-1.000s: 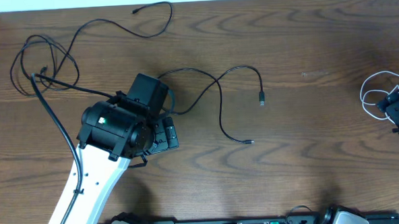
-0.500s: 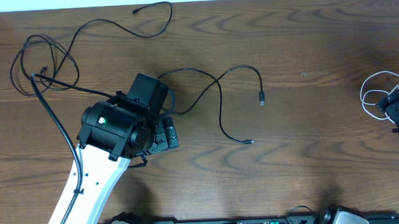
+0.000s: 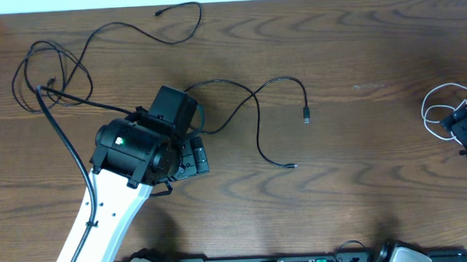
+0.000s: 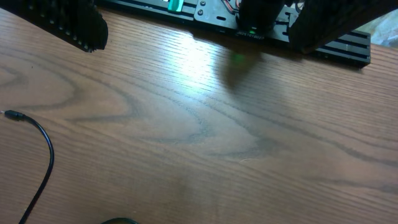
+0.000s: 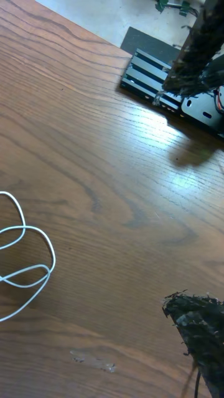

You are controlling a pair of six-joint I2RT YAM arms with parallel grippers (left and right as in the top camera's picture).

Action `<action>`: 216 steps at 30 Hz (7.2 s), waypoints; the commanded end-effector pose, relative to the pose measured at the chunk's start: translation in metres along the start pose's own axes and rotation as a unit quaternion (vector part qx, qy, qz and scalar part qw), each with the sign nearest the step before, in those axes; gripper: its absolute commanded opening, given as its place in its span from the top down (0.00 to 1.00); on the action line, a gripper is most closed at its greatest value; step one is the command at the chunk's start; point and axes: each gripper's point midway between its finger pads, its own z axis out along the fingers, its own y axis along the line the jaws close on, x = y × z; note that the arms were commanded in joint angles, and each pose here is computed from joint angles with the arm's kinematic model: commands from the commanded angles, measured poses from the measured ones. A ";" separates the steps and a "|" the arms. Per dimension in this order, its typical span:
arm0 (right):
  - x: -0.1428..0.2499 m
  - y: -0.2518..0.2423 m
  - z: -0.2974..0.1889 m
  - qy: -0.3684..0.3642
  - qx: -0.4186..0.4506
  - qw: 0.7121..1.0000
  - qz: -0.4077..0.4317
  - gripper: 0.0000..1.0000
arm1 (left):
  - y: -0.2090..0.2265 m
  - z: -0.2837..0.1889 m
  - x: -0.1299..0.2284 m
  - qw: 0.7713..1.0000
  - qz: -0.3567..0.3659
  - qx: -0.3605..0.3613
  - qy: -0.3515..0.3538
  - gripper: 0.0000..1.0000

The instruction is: Untangle cables

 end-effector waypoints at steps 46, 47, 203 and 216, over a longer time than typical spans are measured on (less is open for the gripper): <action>-0.002 -0.002 0.000 -0.004 0.004 1.000 0.010 0.01 | 0.001 0.042 0.008 0.999 -0.013 -0.024 0.026 0.01; -0.002 -0.002 0.000 -0.004 0.004 1.000 0.010 0.01 | 0.001 0.042 0.008 0.999 -0.013 -0.024 0.026 0.01; -0.002 -0.002 0.000 -0.004 0.004 1.000 0.010 0.01 | -0.012 0.134 -0.114 0.991 -0.102 0.079 0.031 0.02; -0.002 -0.002 0.000 -0.004 0.004 1.000 0.010 0.01 | -0.008 0.193 -0.179 0.991 -0.110 0.040 -0.061 0.11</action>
